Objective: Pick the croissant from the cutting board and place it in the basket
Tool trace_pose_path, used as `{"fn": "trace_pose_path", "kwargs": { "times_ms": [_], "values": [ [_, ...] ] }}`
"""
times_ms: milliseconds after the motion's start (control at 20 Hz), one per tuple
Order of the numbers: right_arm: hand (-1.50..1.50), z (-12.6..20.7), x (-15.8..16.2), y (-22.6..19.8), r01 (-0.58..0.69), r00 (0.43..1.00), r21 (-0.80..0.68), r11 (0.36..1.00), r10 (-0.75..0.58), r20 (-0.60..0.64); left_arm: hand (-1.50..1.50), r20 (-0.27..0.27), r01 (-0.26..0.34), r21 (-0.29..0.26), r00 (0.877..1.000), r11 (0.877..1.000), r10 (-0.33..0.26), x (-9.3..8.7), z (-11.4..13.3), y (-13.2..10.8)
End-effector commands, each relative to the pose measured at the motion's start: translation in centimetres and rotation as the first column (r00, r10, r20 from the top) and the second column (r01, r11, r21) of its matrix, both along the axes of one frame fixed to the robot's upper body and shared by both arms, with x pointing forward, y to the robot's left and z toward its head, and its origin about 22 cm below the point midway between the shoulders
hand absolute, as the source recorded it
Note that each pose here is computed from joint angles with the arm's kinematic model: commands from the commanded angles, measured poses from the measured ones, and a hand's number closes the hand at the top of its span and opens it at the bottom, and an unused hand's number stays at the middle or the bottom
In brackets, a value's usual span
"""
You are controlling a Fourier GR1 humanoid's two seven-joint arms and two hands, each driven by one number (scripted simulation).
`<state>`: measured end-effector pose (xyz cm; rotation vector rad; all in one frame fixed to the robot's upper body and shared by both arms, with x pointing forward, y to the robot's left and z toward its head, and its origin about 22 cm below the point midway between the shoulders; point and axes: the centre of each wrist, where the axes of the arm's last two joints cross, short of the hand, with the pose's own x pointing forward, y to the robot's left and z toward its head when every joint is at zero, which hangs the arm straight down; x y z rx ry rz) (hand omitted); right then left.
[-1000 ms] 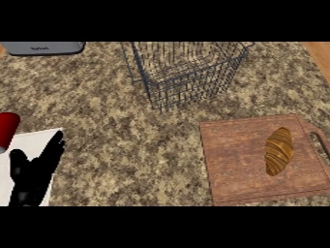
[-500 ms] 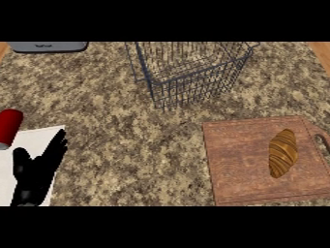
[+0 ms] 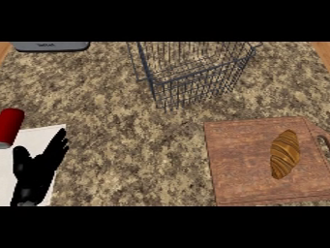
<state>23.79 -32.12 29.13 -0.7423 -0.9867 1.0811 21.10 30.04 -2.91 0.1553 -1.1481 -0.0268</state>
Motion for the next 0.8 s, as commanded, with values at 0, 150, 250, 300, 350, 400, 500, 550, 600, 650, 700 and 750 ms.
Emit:
{"fn": "trace_pose_path", "kwargs": {
  "times_ms": [0,150,250,300,350,400,500,550,600,650,700,750],
  "values": [
    [-1.5,-3.1,-0.8,1.9,0.021,1.0,0.027,0.999,-0.021,0.013,0.0,-0.144,-0.009,0.003,0.99,1.0,0.009,-1.3,-1.8,-1.1],
    [-1.5,-4.9,0.1,1.5,0.036,0.999,0.029,0.999,-0.036,0.008,0.0,-0.146,-0.003,-0.007,0.989,1.0,0.002,-2.4,-2.8,-0.9],
    [-1.5,-6.3,0.7,0.5,0.039,0.999,0.017,0.999,-0.039,0.013,0.0,-0.118,-0.005,0.004,0.993,1.0,0.005,-0.9,-3.0,-0.8],
    [-1.5,-6.8,0.4,0.3,0.039,0.999,0.021,0.999,-0.039,0.006,0.0,-0.124,0.003,-0.006,0.992,1.0,-0.004,-2.3,-2.4,-0.4],
    [-1.5,-6.3,1.1,-0.3,0.041,0.999,-0.004,0.999,-0.041,0.007,0.0,-0.133,-0.011,-0.003,0.991,1.0,0.011,-1.2,-2.1,0.0],
    [-1.5,-6.5,0.3,-0.1,0.05,0.999,-0.021,0.999,-0.05,0.0,0.0,-0.131,-0.014,0.001,0.991,1.0,0.014,-2.2,-2.6,-0.4],
    [-1.5,-8.6,0.7,0.8,0.04,0.998,-0.044,0.998,-0.042,-0.048,0.0,-0.133,0.006,0.009,0.991,1.0,-0.005,-2.5,-2.6,-1.5],
    [-1.5,-9.4,-0.1,0.8,0.042,0.997,-0.037,0.998,-0.044,-0.057,0.0,-0.144,-0.002,-0.005,0.99,1.0,0.001,-3.1,-1.6,-1.1],
    [-1.5,-9.5,1.2,-0.1,0.046,0.997,-0.067,0.997,-0.05,-0.052,0.0,-0.122,0.002,0.014,0.993,1.0,-0.001,-1.7,-2.1,0.5],
    [-1.5,-10.9,0.5,0.9,0.043,0.998,-0.028,0.999,-0.044,-0.05,0.0,-0.127,-0.003,0.001,0.992,1.0,0.003,-2.7,-2.7,-1.0],
    [-1.5,-10.2,0.9,-0.2,0.053,0.997,-0.032,0.998,-0.054,-0.046,0.0,-0.133,0.002,0.019,0.991,1.0,0.001,-2.1,-1.6,1.2],
    [-1.5,-11.7,0.4,0.5,0.04,0.998,-0.025,0.999,-0.041,-0.045,0.0,-0.127,0.007,-0.008,0.992,1.0,-0.008,-0.2,-1.5,-0.2]
  ]
}}
